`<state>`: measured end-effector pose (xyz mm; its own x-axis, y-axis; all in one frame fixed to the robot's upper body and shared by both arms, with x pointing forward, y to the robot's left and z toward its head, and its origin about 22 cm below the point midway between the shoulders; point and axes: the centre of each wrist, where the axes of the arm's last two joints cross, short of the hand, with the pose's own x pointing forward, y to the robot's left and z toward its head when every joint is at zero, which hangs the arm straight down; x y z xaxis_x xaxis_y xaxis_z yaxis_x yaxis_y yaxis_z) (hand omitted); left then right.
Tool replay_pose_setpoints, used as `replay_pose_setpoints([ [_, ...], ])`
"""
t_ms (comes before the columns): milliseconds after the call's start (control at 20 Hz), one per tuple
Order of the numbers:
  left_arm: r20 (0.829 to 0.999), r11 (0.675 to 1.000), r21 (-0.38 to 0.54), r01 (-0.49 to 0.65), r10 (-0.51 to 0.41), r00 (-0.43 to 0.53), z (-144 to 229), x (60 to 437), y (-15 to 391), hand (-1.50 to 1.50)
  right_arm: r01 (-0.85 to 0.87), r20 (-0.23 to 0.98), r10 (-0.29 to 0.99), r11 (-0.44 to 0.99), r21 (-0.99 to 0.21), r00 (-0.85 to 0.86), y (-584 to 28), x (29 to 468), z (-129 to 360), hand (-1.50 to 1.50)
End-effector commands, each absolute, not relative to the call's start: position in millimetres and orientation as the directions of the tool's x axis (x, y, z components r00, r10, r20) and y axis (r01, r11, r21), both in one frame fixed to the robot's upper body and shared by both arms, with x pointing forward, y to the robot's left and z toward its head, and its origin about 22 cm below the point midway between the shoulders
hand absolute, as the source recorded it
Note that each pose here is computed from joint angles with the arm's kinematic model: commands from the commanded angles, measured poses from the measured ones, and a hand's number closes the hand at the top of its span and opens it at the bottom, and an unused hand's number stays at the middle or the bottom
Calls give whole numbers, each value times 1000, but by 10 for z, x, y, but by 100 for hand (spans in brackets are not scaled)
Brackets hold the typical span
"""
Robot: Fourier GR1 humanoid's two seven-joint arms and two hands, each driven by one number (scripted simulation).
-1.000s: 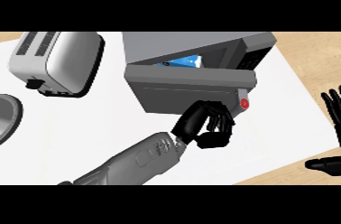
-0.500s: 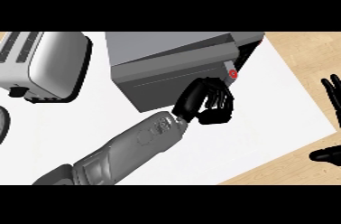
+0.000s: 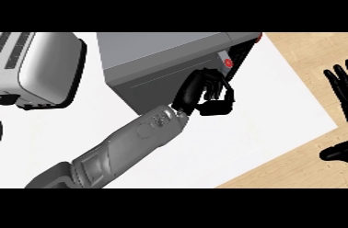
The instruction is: Pick up the milk, place it into the microwave and close the microwave
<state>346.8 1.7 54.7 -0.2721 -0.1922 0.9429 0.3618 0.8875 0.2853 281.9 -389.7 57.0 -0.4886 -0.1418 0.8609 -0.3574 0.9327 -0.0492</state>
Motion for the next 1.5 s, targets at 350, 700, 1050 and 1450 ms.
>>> replay_pose_setpoints([
  [350,933,890,271,368,-148,-329,803,3479,-247,150,-560,860,-203,821,-112,-468,-3739,2957,852,-150],
  [700,938,899,259,352,-148,-313,817,3495,-255,150,-740,849,-243,634,-227,-468,-3358,3025,1166,150],
  [1050,931,908,273,318,-166,-327,847,3548,-254,150,-779,841,-265,572,-257,-472,-3171,2993,1324,150],
  [1450,937,923,252,291,-158,-311,796,3532,-233,150,-813,843,-286,519,-264,-456,-2996,2903,1372,150],
])
